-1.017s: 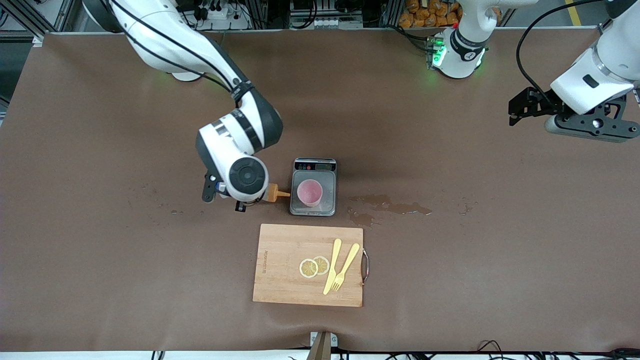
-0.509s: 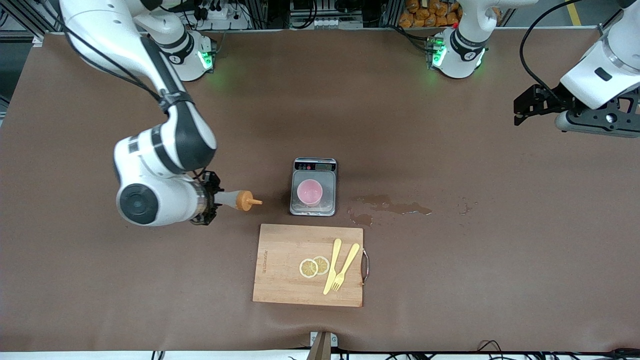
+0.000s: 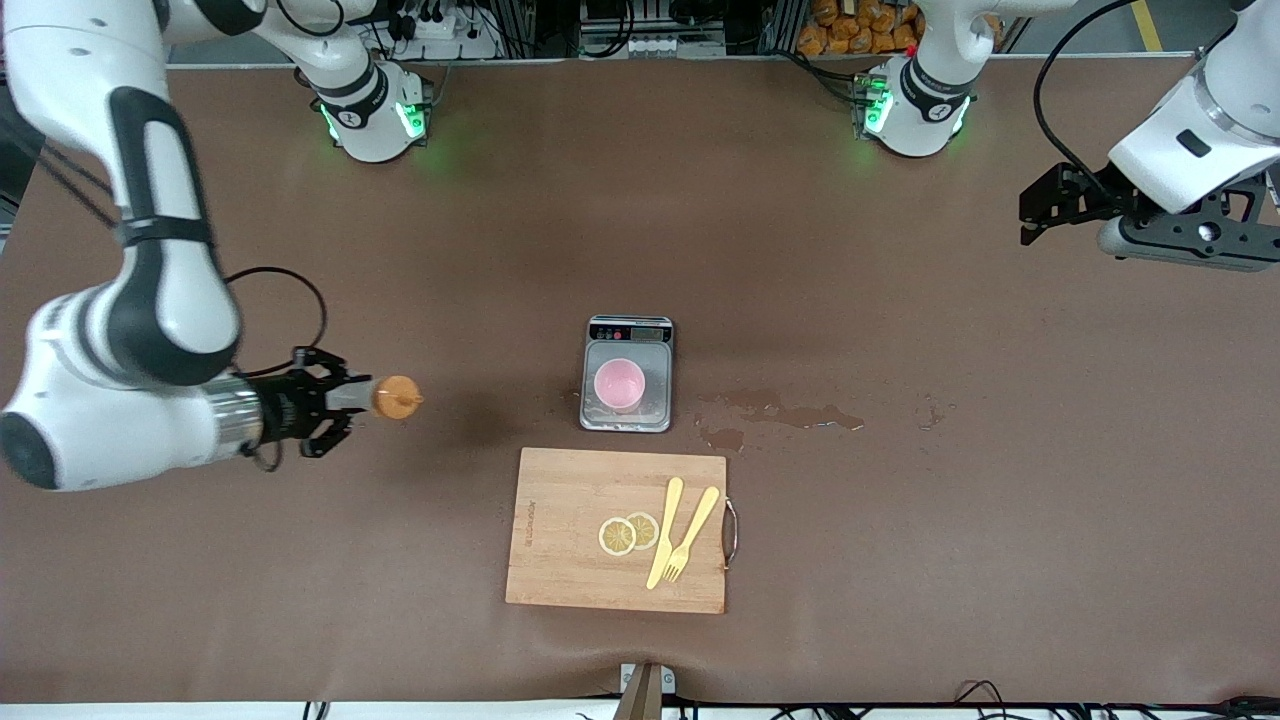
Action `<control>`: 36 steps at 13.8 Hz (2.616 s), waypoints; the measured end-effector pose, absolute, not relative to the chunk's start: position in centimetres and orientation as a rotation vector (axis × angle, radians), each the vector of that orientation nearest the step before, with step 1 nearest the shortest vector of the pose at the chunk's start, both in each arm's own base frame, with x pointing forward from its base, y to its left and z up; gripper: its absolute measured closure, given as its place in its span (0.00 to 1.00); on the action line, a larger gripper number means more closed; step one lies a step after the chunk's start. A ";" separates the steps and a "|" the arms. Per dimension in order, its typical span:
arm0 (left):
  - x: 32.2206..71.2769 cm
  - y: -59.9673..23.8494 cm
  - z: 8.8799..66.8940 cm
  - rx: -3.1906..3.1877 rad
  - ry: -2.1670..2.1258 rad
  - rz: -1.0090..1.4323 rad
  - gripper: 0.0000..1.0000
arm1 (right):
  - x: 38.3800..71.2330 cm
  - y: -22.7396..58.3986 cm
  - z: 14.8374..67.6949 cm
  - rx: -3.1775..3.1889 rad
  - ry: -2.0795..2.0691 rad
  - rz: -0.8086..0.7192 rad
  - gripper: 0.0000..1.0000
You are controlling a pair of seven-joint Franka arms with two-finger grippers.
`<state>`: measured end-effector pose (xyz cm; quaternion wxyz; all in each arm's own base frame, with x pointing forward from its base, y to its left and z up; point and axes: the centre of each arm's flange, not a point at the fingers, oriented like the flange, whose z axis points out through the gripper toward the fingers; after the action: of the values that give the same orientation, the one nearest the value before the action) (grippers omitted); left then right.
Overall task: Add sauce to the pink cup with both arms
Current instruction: 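Carry the bottle back toward its starting spot with the right gripper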
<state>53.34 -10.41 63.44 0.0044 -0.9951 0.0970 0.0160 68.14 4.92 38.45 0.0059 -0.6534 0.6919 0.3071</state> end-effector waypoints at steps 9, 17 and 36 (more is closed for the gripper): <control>53.9 -10.4 62.5 -3.117 0.302 0.078 0.00 | 64.7 -13.0 30.2 -1.841 1.772 1.198 0.63; 53.9 -10.1 63.6 -3.127 0.192 0.048 0.00 | 60.6 -21.1 19.3 -1.702 1.554 1.238 0.63; 53.9 -9.7 64.0 -3.125 0.148 0.052 0.00 | 57.5 -24.0 12.2 -1.624 1.381 1.226 0.00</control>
<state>53.85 -9.70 64.01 0.0062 -0.9987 0.0473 0.0165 57.50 -23.97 12.24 0.3344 -0.6224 0.5293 0.4698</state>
